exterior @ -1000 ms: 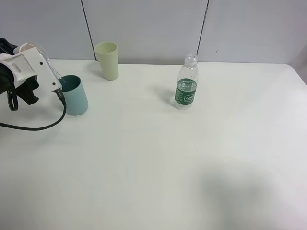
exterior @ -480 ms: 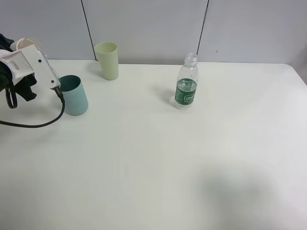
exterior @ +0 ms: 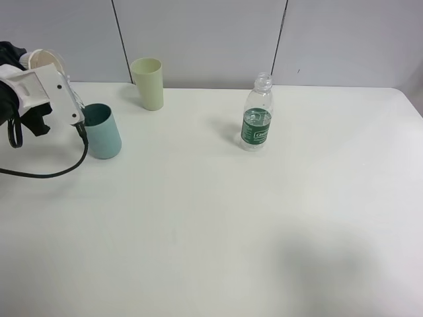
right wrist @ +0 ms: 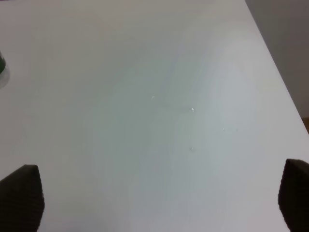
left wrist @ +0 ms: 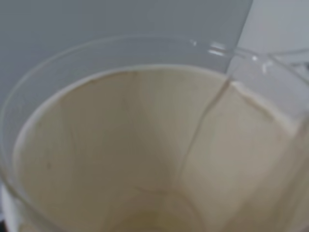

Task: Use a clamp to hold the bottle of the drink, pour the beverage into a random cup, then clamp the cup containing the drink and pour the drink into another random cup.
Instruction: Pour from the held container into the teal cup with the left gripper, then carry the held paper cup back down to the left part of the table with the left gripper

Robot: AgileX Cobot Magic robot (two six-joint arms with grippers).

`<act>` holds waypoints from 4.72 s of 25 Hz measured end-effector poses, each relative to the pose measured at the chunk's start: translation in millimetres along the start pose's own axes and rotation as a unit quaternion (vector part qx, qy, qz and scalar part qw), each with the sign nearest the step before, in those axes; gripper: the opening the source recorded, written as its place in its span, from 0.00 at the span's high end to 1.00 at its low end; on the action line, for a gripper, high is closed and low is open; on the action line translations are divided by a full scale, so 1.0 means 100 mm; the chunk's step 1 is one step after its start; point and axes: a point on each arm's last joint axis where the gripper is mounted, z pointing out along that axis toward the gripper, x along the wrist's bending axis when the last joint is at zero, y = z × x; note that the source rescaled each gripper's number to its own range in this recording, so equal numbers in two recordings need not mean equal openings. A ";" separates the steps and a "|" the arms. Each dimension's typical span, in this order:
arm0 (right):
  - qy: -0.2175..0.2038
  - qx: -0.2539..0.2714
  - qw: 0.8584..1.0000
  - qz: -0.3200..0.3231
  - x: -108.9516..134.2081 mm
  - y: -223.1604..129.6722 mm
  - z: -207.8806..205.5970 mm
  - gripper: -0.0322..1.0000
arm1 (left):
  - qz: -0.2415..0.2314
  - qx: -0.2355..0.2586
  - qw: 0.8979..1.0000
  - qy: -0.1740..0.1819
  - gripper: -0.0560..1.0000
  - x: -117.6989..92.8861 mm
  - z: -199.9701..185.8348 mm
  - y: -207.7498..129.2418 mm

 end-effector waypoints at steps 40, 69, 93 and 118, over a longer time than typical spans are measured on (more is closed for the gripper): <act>0.000 0.000 1.000 0.000 0.00 0.00 0.00 0.00 | 0.148 -0.030 0.987 0.054 0.95 0.04 0.02 0.08; 0.000 0.000 1.000 0.000 0.00 0.00 0.00 0.00 | -0.310 -0.061 0.949 -0.023 0.95 0.17 -0.21 0.12; 0.000 0.000 1.000 0.000 0.00 0.00 0.00 0.00 | -0.377 -0.166 0.881 -0.232 0.95 0.23 -0.99 0.42; 0.000 0.000 1.000 0.000 0.00 0.00 0.00 0.00 | -0.422 -0.350 0.809 -0.213 0.95 -0.22 -1.42 0.65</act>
